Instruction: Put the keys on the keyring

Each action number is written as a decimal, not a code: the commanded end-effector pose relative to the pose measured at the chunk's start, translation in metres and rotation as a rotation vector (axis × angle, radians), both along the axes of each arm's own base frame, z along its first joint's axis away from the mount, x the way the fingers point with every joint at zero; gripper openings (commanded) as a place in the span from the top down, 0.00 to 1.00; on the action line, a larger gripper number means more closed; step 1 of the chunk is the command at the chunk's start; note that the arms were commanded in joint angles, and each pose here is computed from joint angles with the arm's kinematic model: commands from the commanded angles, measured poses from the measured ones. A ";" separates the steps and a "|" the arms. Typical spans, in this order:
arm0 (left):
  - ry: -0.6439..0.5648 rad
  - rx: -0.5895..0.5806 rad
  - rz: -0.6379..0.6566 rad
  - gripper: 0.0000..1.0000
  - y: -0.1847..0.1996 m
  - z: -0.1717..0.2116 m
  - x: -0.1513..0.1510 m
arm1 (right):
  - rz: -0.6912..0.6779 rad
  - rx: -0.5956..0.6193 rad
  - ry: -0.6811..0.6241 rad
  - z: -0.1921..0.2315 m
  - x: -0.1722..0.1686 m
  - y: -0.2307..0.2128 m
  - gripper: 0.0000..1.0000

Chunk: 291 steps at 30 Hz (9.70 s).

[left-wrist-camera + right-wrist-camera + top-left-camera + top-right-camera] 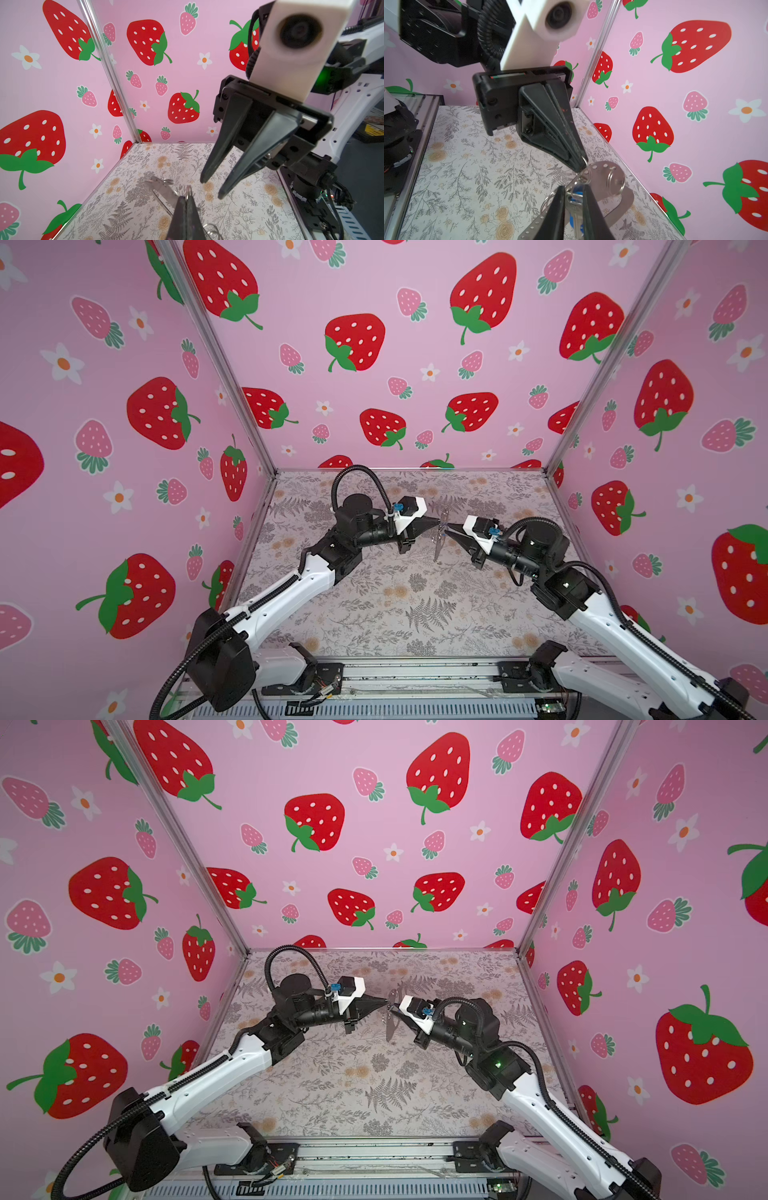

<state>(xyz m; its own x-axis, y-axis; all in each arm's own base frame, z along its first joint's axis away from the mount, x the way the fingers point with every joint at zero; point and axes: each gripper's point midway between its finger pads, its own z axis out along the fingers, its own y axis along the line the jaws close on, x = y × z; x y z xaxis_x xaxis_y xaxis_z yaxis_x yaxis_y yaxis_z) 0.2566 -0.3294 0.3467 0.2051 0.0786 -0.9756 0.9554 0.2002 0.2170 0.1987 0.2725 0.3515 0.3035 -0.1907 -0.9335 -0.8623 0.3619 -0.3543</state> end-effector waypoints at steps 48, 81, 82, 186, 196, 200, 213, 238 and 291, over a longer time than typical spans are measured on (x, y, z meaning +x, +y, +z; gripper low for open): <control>-0.112 -0.015 -0.142 1.00 0.001 0.017 -0.029 | 0.096 0.036 0.185 -0.010 0.001 0.009 0.79; -0.126 -0.013 -0.195 1.00 0.001 0.016 -0.038 | 0.144 0.045 0.193 -0.009 -0.005 0.011 1.00; -0.127 -0.001 -0.196 1.00 0.001 0.014 -0.038 | 0.144 0.046 0.192 -0.008 -0.005 0.011 1.00; -0.079 0.142 -0.204 1.00 -0.008 0.000 -0.027 | 0.093 -0.027 0.109 -0.002 -0.001 0.000 0.78; -0.076 0.151 -0.196 1.00 -0.007 -0.003 -0.026 | 0.064 0.018 0.075 0.006 -0.006 -0.009 0.74; -0.075 0.157 -0.190 1.00 -0.007 -0.004 -0.025 | 0.015 0.037 0.049 0.010 -0.002 -0.015 0.67; -0.076 0.160 -0.195 1.00 -0.009 -0.004 -0.025 | 0.127 0.010 0.091 -0.007 -0.013 -0.003 0.74; -0.093 0.200 -0.194 0.85 -0.010 -0.011 -0.026 | 0.137 -0.028 0.153 -0.023 -0.004 0.005 1.00; -0.086 0.250 -0.127 1.00 -0.012 -0.004 -0.009 | 0.001 -0.112 0.143 -0.033 0.003 -0.015 0.65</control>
<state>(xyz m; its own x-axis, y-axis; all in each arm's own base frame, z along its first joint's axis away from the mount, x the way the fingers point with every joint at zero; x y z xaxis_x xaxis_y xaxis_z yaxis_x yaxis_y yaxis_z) 0.2592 -0.3350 0.3053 0.3358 0.4550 -0.8248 0.9262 0.0002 0.3771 0.2008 0.2604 0.3120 0.1460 -0.3145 -0.9380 -0.9209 0.3031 -0.2450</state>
